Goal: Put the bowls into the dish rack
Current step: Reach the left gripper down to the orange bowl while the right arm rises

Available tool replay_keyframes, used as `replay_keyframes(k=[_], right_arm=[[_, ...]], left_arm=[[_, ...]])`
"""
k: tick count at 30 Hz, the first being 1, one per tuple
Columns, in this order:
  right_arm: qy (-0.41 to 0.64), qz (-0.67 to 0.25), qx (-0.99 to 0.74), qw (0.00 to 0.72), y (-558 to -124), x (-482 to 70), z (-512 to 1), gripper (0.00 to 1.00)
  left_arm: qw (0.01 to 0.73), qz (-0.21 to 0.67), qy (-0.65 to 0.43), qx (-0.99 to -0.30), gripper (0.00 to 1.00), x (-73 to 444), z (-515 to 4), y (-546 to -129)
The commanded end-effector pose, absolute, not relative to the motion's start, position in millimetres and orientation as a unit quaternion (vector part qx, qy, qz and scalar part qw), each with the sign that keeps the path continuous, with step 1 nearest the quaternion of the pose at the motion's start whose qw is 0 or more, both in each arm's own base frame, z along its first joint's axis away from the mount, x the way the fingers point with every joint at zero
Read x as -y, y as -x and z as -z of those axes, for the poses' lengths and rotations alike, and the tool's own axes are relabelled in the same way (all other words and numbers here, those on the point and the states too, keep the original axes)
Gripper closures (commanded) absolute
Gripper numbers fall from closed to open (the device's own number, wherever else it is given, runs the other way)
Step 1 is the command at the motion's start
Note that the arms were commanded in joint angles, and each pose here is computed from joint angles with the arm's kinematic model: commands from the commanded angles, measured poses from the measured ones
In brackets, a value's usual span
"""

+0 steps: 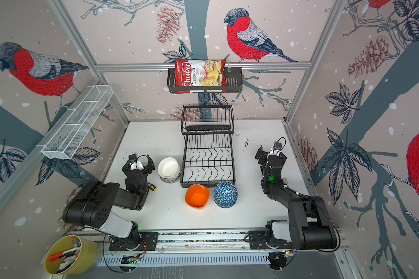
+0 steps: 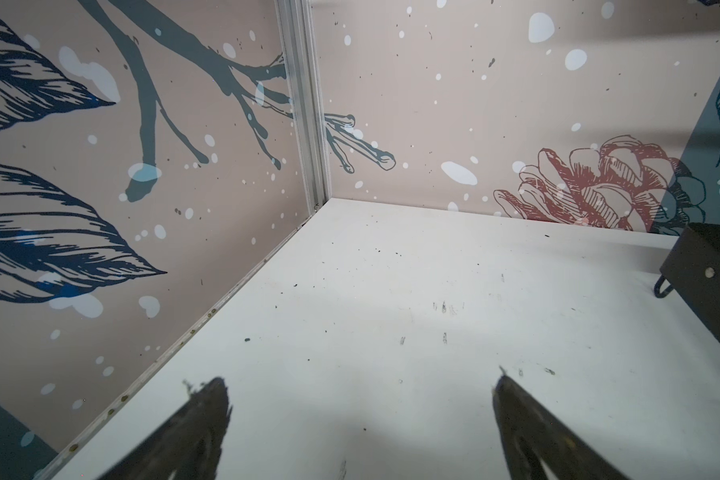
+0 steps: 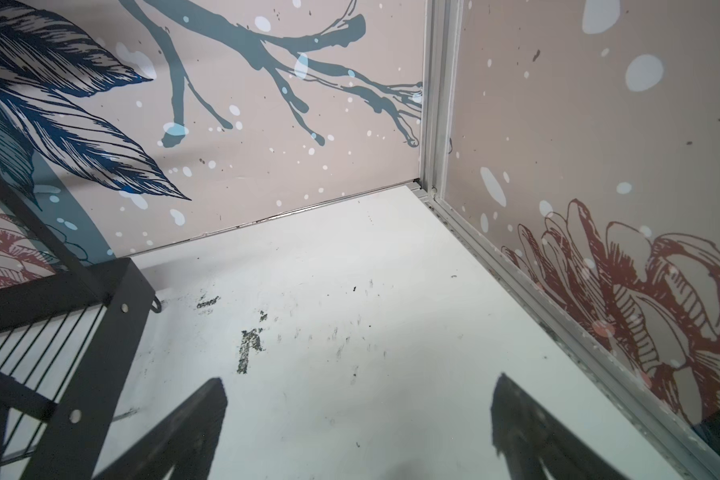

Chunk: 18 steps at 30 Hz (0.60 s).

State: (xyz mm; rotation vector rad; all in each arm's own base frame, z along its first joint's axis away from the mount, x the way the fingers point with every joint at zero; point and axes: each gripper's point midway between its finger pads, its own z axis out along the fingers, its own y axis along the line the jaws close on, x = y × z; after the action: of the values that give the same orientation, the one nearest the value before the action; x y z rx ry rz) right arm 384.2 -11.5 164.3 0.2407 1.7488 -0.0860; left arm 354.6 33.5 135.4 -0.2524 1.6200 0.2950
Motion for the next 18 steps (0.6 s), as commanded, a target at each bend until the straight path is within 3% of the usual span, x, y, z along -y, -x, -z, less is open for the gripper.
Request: replay_keyframes(k=[1,11,18], right_arm=[[-0.122,0.039,-0.781,0.611,-381,11,-160,0.01],[-0.133,0.015,-0.809,0.573,-381,-17,-173,0.01],[-0.130,-0.027,-0.830,0.542,-375,-42,-177,0.00]], left_arm=[[0.687,-0.132,0.117,-0.705,0.02,-34,-153,-355],[0.648,-0.156,0.153,-0.729,0.03,-42,-190,-358],[0.631,-0.091,0.195,-0.746,0.02,-34,-212,-351]])
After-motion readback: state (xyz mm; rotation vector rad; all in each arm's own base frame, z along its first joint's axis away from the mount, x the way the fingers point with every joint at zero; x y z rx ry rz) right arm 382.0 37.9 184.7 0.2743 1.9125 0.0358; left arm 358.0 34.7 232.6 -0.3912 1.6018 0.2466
